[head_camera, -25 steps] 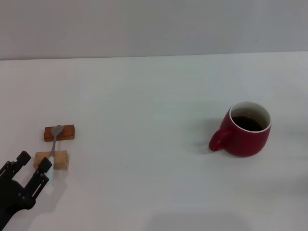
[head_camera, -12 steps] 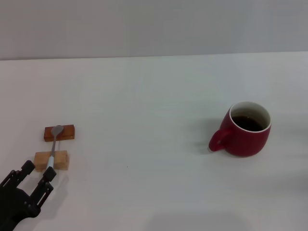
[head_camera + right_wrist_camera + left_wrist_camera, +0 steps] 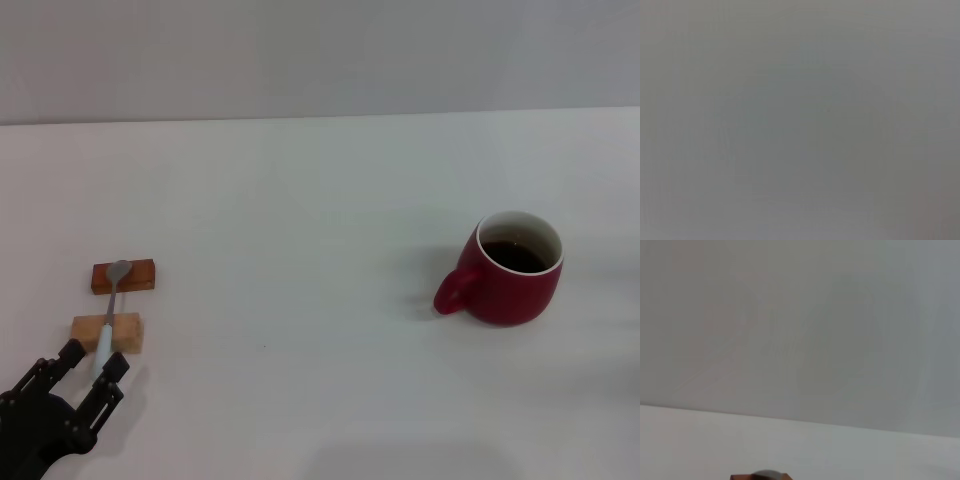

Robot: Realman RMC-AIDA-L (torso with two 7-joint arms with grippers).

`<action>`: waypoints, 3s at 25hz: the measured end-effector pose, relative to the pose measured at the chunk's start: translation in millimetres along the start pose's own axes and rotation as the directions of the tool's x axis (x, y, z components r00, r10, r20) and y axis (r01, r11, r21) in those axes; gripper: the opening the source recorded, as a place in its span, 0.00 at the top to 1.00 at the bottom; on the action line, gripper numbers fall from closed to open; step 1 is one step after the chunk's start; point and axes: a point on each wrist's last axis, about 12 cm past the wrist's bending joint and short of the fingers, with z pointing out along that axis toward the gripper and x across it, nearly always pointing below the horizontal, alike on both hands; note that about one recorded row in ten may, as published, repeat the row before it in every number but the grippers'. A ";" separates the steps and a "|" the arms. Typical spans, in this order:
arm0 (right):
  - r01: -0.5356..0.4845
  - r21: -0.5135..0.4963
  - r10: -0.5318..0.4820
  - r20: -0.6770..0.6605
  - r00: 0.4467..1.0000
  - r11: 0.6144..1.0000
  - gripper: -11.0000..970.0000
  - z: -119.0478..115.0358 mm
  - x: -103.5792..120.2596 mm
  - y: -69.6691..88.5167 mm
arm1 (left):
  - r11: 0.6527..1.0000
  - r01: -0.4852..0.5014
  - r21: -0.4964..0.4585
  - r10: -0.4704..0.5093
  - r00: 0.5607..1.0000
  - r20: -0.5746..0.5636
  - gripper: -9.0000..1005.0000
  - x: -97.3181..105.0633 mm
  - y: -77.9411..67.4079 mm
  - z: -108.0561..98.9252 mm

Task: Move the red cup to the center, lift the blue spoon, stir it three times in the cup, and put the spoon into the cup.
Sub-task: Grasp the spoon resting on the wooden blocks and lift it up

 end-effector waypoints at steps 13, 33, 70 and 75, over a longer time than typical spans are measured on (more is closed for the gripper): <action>-0.001 -0.008 0.001 0.004 1.000 1.000 0.99 2.5 -1.0 2.7 | 1.000 -0.007 -0.028 0.006 0.999 -0.033 0.42 5.4 0.1 -0.5; -0.004 -0.008 0.004 -0.001 1.000 1.000 0.99 0.3 0.2 2.0 | 0.999 -0.006 -0.043 0.004 0.999 -0.052 0.42 7.0 2.1 4.7; -0.007 -0.004 0.007 -0.004 1.000 1.000 0.99 -1.8 1.3 1.0 | 0.997 -0.001 -0.073 -0.003 0.998 -0.060 0.45 7.9 5.3 7.5; -0.007 -0.004 0.007 -0.005 1.000 1.000 0.99 -1.8 1.3 0.9 | 0.997 -0.001 -0.074 -0.003 0.998 -0.060 0.47 7.9 5.3 7.5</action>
